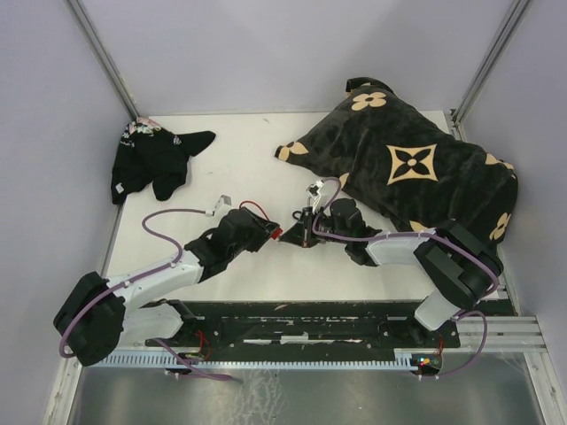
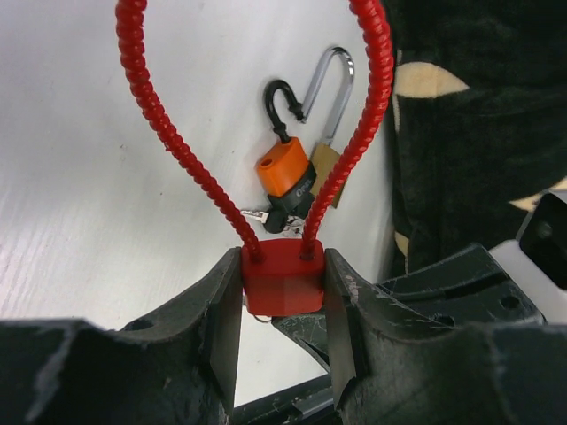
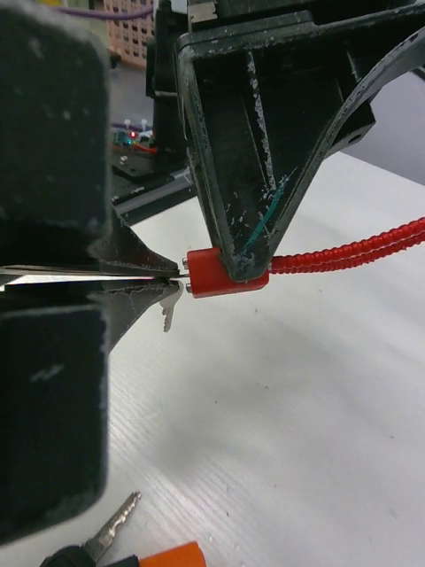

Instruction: Unlock with the key

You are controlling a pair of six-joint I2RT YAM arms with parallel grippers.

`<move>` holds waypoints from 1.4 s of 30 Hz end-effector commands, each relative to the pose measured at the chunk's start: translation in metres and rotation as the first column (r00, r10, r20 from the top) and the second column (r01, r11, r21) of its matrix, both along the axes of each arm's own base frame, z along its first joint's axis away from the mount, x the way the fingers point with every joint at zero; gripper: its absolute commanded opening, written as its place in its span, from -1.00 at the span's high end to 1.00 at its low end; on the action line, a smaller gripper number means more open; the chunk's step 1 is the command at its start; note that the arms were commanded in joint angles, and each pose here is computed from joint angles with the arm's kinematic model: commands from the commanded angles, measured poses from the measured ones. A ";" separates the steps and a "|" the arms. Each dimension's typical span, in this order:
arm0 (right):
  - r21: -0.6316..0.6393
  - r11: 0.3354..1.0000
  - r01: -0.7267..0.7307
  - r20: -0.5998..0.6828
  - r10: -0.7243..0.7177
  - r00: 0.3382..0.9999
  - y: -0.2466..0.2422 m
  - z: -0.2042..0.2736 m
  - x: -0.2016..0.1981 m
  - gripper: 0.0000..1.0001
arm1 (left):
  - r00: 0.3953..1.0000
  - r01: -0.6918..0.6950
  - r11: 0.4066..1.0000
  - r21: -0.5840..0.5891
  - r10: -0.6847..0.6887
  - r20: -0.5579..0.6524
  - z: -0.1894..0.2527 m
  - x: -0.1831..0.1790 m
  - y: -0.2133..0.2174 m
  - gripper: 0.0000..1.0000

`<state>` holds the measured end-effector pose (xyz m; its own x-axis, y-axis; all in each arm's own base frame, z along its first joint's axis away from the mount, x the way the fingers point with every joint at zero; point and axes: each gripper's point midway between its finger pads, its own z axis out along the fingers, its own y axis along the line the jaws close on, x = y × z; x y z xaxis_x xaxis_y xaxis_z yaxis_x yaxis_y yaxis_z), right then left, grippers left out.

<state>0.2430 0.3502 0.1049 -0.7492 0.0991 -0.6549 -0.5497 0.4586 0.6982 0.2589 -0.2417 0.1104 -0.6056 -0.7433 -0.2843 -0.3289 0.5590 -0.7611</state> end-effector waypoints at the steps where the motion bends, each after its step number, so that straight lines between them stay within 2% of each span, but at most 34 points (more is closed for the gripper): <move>1: 0.253 0.967 -0.022 0.113 -0.007 0.994 0.020 0.081 0.022 0.97 | 0.983 0.118 0.960 -0.254 -0.077 0.166 0.056 -0.010 -0.029 0.94; 10: 0.383 0.924 -0.004 -0.024 0.014 1.000 0.013 0.098 0.021 0.97 | 0.899 0.244 0.893 -0.378 -0.062 0.433 0.105 -0.023 -0.024 0.94; 22: 0.487 0.873 0.011 -0.208 0.103 0.973 0.013 0.103 0.022 0.97 | 0.759 0.341 0.860 -0.381 -0.013 0.651 0.139 -0.046 -0.003 0.94; 25: 0.501 0.865 0.003 -0.241 0.137 0.961 0.016 0.105 0.020 0.97 | 0.735 0.345 0.865 -0.365 -0.007 0.678 0.143 -0.048 0.001 0.94; 31: 0.493 0.869 -0.033 -0.230 0.166 0.959 0.019 0.110 0.017 0.97 | 0.705 0.360 0.872 -0.333 -0.020 0.709 0.145 -0.049 0.000 0.94; 34: 0.494 0.869 -0.030 -0.274 0.188 0.943 0.021 0.108 0.016 0.97 | 0.683 0.375 0.867 -0.327 -0.021 0.730 0.148 -0.051 0.000 0.94; 38: 0.456 0.889 0.034 -0.357 0.148 0.923 0.019 0.090 0.021 0.97 | 0.679 0.356 0.877 -0.323 -0.005 0.734 0.146 -0.050 0.005 0.94; 40: 0.440 0.897 0.036 -0.358 0.138 0.923 0.018 0.085 0.022 0.90 | 0.689 0.333 0.887 -0.321 0.004 0.725 0.143 -0.047 0.007 0.94; 42: 0.427 0.904 0.017 -0.323 0.135 0.937 0.017 0.086 0.021 0.75 | 0.720 0.293 0.903 -0.313 0.007 0.694 0.135 -0.040 0.009 0.94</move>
